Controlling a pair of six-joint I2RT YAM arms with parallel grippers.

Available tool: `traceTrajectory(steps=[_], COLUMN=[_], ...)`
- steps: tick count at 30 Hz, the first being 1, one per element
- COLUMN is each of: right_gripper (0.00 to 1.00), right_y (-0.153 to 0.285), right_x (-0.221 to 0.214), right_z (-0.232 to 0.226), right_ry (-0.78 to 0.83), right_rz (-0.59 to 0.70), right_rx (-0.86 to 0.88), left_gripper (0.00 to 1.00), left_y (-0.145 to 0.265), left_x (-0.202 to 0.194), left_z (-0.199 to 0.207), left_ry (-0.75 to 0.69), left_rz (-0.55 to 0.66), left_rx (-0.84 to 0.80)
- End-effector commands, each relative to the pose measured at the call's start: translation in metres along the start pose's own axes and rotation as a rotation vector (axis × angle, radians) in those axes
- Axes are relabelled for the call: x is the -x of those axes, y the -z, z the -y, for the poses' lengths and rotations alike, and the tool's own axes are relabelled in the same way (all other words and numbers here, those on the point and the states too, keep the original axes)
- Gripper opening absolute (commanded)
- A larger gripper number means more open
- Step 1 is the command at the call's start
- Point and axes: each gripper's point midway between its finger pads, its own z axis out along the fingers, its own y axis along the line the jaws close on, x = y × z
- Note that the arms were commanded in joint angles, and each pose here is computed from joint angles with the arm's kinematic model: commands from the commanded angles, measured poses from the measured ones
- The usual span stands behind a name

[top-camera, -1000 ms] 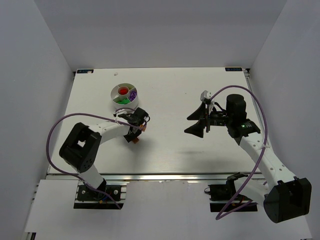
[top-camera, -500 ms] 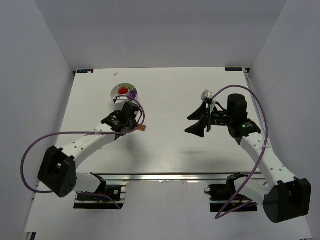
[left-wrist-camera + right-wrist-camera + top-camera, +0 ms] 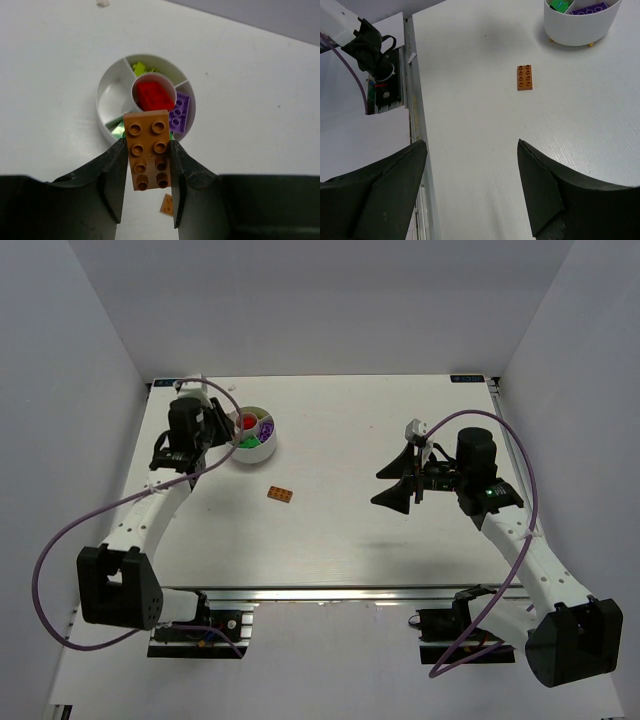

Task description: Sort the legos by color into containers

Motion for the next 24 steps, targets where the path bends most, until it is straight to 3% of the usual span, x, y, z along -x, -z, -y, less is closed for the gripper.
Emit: traceTrajectory(steps=[1, 6, 12, 24], right_gripper=[0.78, 0.78, 0.78, 0.78], right_y=[0.0, 0.0, -0.001, -0.002], right_x=[0.004, 0.002, -0.002, -0.003], right_z=[-0.001, 0.0, 0.003, 0.006], right_ry=[0.023, 0.017, 0.008, 0.006], right_rz=[0.015, 0.012, 0.005, 0.0], right_rx=[0.012, 0.01, 0.008, 0.002], left_gripper=[0.0, 0.0, 0.0, 0.0], left_y=[-0.013, -0.033, -0.057, -0.107], left_x=[0.04, 0.059, 0.066, 0.046], left_z=[0.029, 0.02, -0.009, -0.042], left_ry=[-0.027, -0.109, -0.101, -0.007], left_rz=[0.076, 0.155, 0.223, 0.138], left_rx=[-0.227, -0.208, -0.139, -0.218])
